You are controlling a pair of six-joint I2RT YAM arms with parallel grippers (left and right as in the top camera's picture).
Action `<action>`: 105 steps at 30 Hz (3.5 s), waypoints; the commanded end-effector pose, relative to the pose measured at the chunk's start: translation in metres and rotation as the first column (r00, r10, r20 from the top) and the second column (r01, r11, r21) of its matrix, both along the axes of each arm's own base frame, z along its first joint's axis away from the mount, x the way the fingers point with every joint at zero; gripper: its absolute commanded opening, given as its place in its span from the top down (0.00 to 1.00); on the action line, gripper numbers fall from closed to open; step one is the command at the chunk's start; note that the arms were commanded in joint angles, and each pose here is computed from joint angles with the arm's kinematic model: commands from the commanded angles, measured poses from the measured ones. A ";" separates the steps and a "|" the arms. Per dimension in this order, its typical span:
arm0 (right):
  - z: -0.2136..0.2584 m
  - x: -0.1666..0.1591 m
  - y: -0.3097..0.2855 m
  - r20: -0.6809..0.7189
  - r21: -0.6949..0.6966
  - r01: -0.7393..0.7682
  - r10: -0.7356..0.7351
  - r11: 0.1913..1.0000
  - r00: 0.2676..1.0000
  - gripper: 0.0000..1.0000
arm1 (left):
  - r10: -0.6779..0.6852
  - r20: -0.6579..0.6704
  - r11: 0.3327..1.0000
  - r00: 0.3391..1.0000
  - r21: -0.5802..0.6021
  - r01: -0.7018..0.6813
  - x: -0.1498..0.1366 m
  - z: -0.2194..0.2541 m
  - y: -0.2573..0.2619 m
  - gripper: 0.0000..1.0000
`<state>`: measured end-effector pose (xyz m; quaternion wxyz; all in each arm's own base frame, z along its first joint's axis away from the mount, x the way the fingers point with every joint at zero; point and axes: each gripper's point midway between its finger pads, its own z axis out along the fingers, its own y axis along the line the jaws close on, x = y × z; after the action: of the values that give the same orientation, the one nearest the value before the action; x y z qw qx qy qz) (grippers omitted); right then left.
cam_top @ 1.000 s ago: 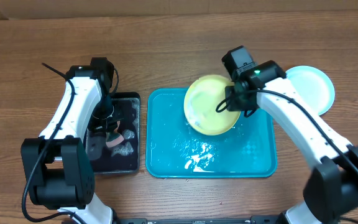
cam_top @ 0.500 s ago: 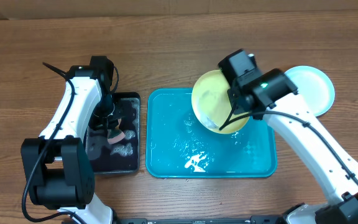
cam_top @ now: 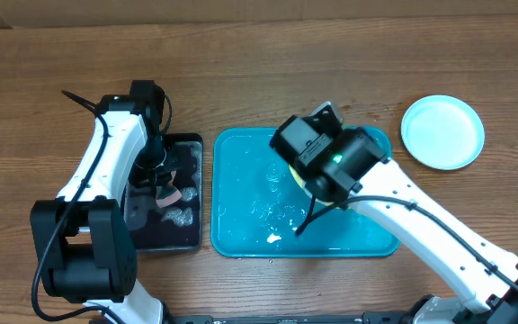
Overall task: Clean dirty plates on tray and stack at the side
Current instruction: 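Lift and tilt the yellow plate upward with the right gripper, then carry the yellow plate right onto the white plate stack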
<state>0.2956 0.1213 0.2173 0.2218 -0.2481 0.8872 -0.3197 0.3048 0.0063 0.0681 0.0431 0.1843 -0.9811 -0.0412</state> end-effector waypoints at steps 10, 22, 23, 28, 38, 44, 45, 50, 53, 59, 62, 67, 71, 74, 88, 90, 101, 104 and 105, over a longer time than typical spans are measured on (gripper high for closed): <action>0.046 -0.007 0.001 0.144 -0.204 -0.075 0.106 0.976 0.984 0.96 | -0.009 0.007 1.000 1.000 -0.010 0.009 0.000 0.002 -0.001 0.96; 0.068 -0.005 -0.007 0.211 -0.336 -0.065 0.143 0.940 0.967 0.96 | -0.009 0.008 1.000 1.000 -0.010 0.009 0.000 0.002 -0.001 0.96; 0.075 -0.004 -0.009 0.234 -0.364 -0.056 0.149 0.930 0.961 0.96 | -0.009 0.008 1.000 1.000 -0.010 0.009 0.000 0.002 -0.001 0.96; 0.088 -0.001 -0.012 0.283 -0.419 -0.033 0.165 0.907 0.945 0.96 | -0.009 0.007 1.000 1.000 -0.010 0.009 0.000 0.002 0.000 0.96; 0.088 0.000 -0.012 0.286 -0.416 -0.032 0.164 0.909 0.944 0.96 | -0.012 0.007 1.000 1.000 -0.011 0.012 0.000 0.002 -0.001 0.96; 0.083 0.001 -0.007 0.293 -0.367 -0.033 0.149 0.930 0.944 0.96 | -0.012 0.007 1.000 1.000 -0.011 0.012 0.000 0.002 -0.001 0.96; 0.072 0.003 0.001 0.280 -0.294 -0.045 0.131 0.955 0.951 0.96 | -0.012 0.008 1.000 1.000 -0.011 0.012 0.000 0.002 -0.001 0.96; -0.008 -0.019 0.071 -0.029 0.209 -0.174 0.184 0.962 0.983 0.96 | -0.012 0.010 1.000 1.000 -0.011 0.012 0.000 0.002 -0.001 0.96; 0.024 0.009 0.034 0.232 0.097 -0.012 -0.011 0.995 0.973 0.96 | -0.016 0.007 1.000 1.000 -0.013 0.016 0.000 0.002 -0.001 0.96; 0.056 0.014 -0.010 0.339 -0.133 0.072 -0.023 0.988 0.940 0.96 | -0.019 0.006 1.000 1.000 -0.015 0.019 -0.001 0.002 -0.001 0.96; 0.055 0.016 -0.023 0.324 -0.148 0.104 -0.051 0.983 0.945 0.96 | -0.019 0.004 1.000 1.000 -0.015 0.019 -0.001 0.002 -0.001 0.96; 0.052 0.015 -0.019 0.291 -0.166 0.073 -0.022 0.983 0.956 0.96 | -0.020 0.007 1.000 1.000 -0.015 0.020 0.000 0.002 -0.001 0.96; 0.031 0.018 0.000 0.175 -0.041 0.003 0.004 0.999 0.985 0.96 | -0.025 -0.005 1.000 1.000 -0.015 0.024 -0.003 0.003 -0.001 0.96; 0.030 0.020 -0.001 0.259 0.112 0.122 -0.148 0.986 0.954 0.96 | -0.023 0.004 1.000 1.000 -0.015 0.023 -0.001 0.002 -0.001 0.96; -0.101 0.042 -0.033 -0.343 0.658 0.615 -0.555 0.433 0.758 0.96 | -0.024 0.005 1.000 1.000 -0.015 0.024 -0.001 0.002 -0.001 0.96; -0.100 0.052 -0.054 -0.381 0.690 0.641 -0.584 0.336 0.717 0.96 | -0.024 0.006 1.000 1.000 -0.015 0.024 0.000 0.002 -0.001 0.96; -0.103 0.057 -0.221 -0.494 0.735 0.665 -0.777 -0.134 0.390 0.96 | -0.027 0.010 1.000 1.000 -0.014 0.027 0.000 0.002 -0.001 0.96; -0.110 0.046 -0.251 -0.506 0.722 0.667 -0.798 -0.184 0.328 0.96 | -0.028 0.010 1.000 1.000 -0.011 0.028 0.001 0.002 -0.001 0.96; -0.114 0.042 -0.260 -0.517 0.714 0.668 -0.802 -0.210 0.300 0.96 | -0.028 0.009 1.000 1.000 -0.011 0.028 0.000 0.002 -0.001 0.96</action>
<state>0.3413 -0.1264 0.1096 0.1449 0.4834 0.8587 0.0889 0.3046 0.0057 0.0679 0.0440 0.1807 -0.9818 -0.0393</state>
